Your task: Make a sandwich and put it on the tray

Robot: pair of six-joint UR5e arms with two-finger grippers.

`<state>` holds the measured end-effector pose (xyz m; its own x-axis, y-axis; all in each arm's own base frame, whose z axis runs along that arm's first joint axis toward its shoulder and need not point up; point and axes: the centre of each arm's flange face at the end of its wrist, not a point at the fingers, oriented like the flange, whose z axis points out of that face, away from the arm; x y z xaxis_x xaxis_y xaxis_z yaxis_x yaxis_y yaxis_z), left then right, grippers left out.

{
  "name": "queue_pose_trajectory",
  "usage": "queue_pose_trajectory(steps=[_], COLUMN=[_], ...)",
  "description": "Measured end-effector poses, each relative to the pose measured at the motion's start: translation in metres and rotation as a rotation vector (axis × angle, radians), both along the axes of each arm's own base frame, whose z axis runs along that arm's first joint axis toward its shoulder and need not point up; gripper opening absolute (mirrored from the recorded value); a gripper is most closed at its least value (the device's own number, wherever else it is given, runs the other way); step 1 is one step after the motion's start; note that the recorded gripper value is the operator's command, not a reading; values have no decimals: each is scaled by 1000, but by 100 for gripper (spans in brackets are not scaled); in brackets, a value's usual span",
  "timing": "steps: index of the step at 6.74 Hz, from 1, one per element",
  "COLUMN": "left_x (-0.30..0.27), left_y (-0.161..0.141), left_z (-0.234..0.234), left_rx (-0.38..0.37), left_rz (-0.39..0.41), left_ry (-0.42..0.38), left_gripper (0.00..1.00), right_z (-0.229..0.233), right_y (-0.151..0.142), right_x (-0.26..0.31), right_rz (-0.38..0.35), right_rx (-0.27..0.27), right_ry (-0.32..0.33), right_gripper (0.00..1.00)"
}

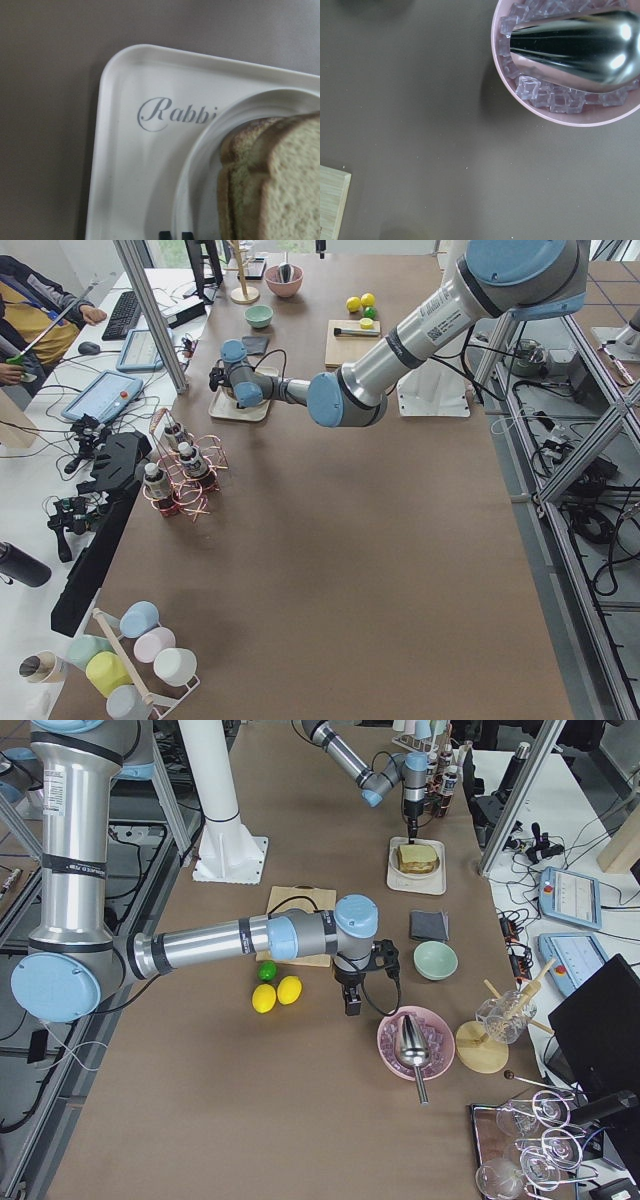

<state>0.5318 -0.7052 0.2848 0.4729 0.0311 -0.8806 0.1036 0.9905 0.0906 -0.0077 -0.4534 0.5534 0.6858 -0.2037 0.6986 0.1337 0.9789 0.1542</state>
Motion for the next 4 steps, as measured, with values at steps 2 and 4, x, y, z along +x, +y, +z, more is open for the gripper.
queue_pose_trajectory(steps=[2, 4], left_x=[-18, -57], left_y=[-4, 16], left_z=[-13, -10], left_rx=[-10, -14], left_rz=[-28, -55], left_ry=[35, 73], left_gripper=[71, 72], right_z=[-2, -5], right_y=[-1, -3], right_x=[0, -1], right_rz=[0, 0], right_rx=[4, 10], right_ry=[-1, -2], right_gripper=[100, 100])
